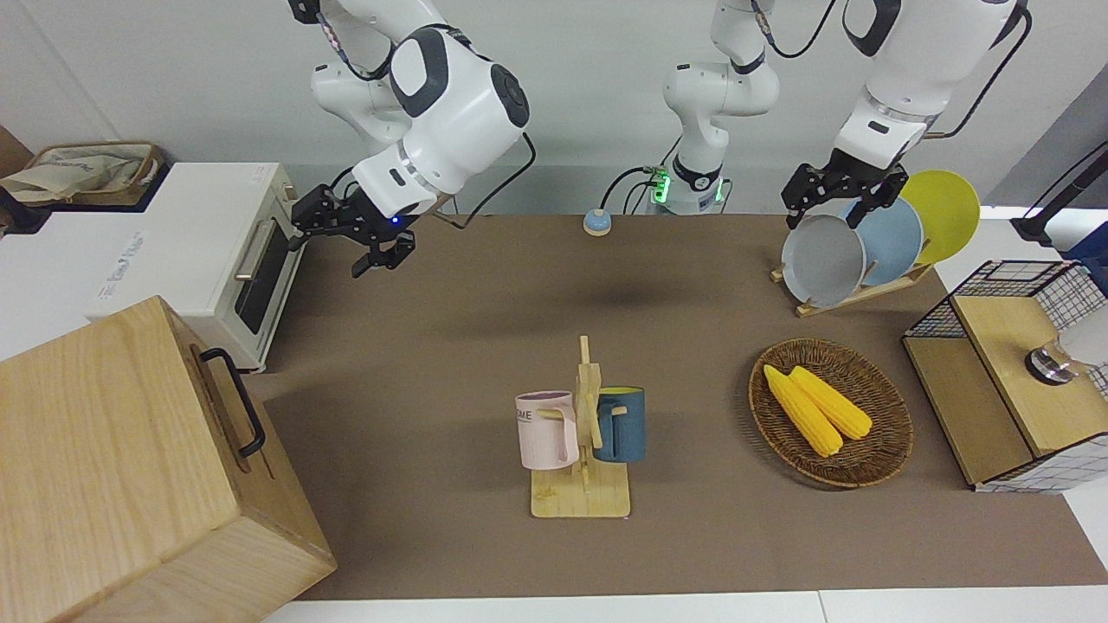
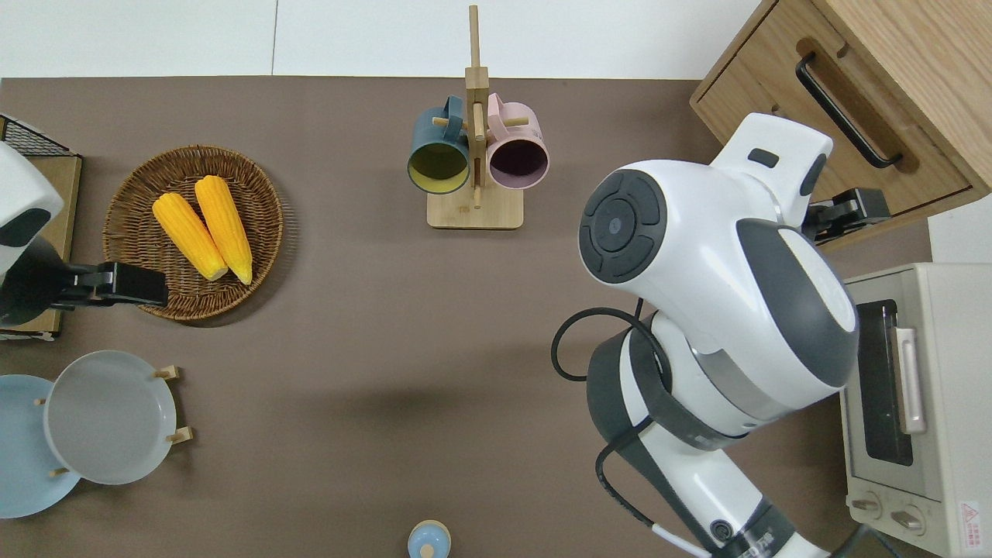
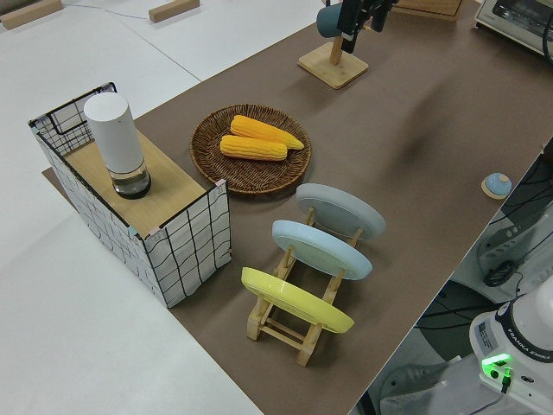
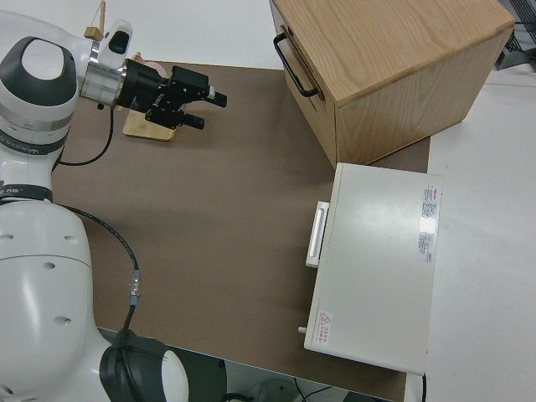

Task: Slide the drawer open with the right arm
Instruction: 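Reach the right gripper up toward the black drawer handle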

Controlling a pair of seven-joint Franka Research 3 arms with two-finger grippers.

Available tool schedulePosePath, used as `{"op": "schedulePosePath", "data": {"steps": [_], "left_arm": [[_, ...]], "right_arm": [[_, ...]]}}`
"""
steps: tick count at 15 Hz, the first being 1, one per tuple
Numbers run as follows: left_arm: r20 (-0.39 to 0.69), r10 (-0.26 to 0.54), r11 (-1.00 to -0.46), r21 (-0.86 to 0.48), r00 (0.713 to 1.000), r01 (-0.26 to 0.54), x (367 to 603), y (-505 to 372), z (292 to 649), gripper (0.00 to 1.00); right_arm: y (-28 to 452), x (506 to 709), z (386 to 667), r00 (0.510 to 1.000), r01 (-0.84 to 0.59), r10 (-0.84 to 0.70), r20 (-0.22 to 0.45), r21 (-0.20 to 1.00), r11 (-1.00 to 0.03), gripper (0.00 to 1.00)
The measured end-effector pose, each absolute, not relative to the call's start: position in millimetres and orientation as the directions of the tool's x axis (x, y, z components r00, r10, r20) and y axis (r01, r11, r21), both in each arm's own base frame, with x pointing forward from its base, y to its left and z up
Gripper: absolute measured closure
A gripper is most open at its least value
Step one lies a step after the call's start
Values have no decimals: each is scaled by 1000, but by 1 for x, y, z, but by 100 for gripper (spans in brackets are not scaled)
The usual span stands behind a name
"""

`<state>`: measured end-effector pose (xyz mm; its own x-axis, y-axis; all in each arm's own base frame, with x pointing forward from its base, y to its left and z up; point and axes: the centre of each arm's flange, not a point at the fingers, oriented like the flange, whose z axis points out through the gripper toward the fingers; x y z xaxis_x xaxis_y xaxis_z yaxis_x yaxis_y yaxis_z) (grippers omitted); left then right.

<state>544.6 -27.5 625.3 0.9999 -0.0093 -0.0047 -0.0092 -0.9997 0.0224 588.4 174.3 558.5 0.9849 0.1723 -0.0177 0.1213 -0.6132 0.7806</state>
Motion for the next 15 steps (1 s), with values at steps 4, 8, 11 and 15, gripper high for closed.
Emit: {"op": "schedulePosePath", "data": {"steps": [4,8,11,15], "left_arm": [[-5,-9,-1000,22,1000,-9,545,-27,625,0],[-5,-9,-1000,22,1000,-9,545,-27,625,1],[-5,-9,-1000,22,1000,-9,545,-27,625,1],[-5,-9,-1000,22,1000,-9,545,-27,625,0]], "right_arm": [[172,595,550,983,129,179,-29,806,-577,1],[170,603,535,982,142,182,-51,833,-535,1],[171,607,527,980,149,186,-64,859,-491,1],[175,613,514,976,161,201,-79,885,-437,1]]}}
